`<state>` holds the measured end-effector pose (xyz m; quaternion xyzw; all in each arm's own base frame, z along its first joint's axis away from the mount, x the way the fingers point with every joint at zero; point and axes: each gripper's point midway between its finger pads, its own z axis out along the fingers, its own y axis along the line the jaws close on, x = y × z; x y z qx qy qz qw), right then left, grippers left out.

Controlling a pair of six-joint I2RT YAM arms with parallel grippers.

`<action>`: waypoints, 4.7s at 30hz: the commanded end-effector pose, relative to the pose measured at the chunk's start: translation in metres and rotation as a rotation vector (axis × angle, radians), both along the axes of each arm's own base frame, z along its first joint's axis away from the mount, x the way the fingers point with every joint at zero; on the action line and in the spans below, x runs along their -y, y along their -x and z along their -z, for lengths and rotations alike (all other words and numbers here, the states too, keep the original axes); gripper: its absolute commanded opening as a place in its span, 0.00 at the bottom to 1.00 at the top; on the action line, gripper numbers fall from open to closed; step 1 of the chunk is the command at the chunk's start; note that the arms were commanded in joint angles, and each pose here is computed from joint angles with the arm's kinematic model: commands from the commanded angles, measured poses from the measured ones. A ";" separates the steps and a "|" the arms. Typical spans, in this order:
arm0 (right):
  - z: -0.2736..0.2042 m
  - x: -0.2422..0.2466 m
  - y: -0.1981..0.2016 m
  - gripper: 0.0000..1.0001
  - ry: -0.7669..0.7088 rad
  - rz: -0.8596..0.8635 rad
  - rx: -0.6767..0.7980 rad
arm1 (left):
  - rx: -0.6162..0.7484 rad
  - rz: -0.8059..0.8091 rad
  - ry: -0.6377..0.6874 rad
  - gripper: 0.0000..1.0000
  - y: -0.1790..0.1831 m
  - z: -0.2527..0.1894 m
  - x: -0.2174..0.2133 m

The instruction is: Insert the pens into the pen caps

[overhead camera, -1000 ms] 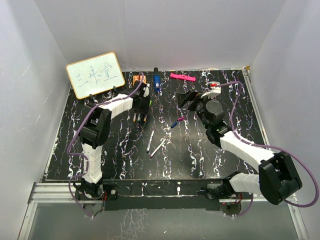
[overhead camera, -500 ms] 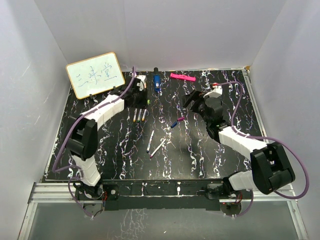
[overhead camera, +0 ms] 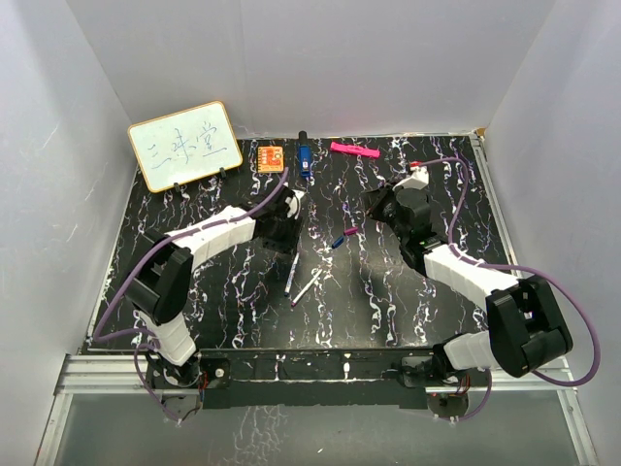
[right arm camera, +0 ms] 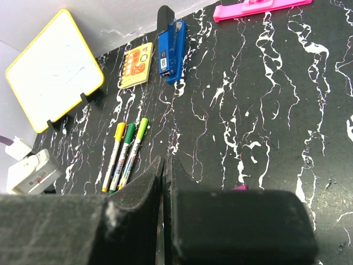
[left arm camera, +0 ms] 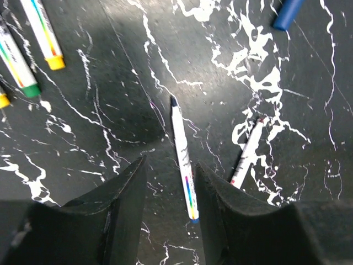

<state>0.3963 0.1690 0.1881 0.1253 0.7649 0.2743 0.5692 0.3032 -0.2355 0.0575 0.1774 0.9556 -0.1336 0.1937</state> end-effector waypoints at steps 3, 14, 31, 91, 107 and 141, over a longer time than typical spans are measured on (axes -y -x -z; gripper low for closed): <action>-0.031 -0.005 -0.006 0.00 -0.028 -0.016 0.068 | -0.054 0.029 -0.006 0.41 0.027 -0.012 0.003; -0.029 0.000 -0.002 0.00 -0.024 0.002 0.069 | -0.196 0.066 -0.142 0.43 0.053 0.009 -0.002; -0.025 0.001 -0.001 0.00 -0.031 0.005 0.066 | -0.267 0.079 -0.253 0.42 0.054 0.034 0.001; 0.082 -0.051 0.023 0.54 0.276 0.067 -0.445 | 0.163 -0.009 -0.223 0.00 0.000 -0.049 -0.011; 0.129 -0.056 0.031 0.44 0.421 0.185 -0.616 | 0.374 -0.268 -0.118 0.00 -0.024 -0.112 -0.096; 0.181 -0.055 0.033 0.34 0.492 0.204 -0.712 | 0.358 -0.258 -0.044 0.00 -0.025 -0.102 -0.090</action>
